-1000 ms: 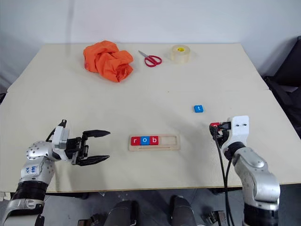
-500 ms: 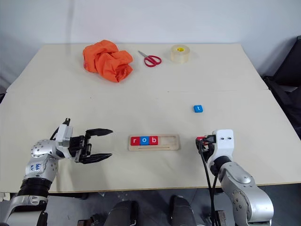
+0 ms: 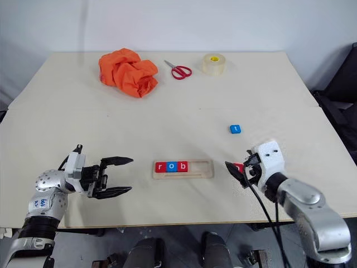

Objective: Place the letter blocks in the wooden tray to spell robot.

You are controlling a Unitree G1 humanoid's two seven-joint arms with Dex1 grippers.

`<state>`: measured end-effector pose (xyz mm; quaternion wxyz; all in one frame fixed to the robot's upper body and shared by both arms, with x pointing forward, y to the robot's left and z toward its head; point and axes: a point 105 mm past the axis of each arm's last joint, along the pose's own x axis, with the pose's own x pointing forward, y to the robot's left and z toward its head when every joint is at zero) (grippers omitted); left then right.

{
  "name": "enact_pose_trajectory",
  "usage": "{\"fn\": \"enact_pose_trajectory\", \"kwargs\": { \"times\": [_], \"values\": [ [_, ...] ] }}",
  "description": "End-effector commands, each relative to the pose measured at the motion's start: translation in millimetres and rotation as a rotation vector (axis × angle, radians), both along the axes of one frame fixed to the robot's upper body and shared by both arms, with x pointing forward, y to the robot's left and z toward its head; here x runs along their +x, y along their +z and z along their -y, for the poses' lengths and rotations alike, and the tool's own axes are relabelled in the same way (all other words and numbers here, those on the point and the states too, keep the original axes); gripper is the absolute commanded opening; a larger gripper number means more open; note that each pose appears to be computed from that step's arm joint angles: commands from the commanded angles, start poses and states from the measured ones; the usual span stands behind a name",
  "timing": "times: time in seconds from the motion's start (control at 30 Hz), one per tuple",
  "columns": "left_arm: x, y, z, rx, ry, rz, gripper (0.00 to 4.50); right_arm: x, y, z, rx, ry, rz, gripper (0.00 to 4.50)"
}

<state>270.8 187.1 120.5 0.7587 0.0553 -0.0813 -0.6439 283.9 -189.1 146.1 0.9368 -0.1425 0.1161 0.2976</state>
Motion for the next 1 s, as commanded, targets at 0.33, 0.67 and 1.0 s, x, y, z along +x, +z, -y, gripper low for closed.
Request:
{"fn": "enact_pose_trajectory", "kwargs": {
  "times": [0.33, 0.67, 1.0],
  "values": [
    [-15, 0, 9, -0.020, -0.043, 0.059, 4.50, 34, -18, 34, -0.422, 0.436, -0.166, 4.46],
    [-24, -3, 5, -0.026, 0.009, 0.058, 4.50, 44, -23, 28, -0.409, 0.471, -0.186, 2.21],
    [-17, 0, 3, -0.019, 0.008, 0.068, 4.50, 42, 25, -3, -0.358, 0.507, -0.049, 1.45]
  ]
}}
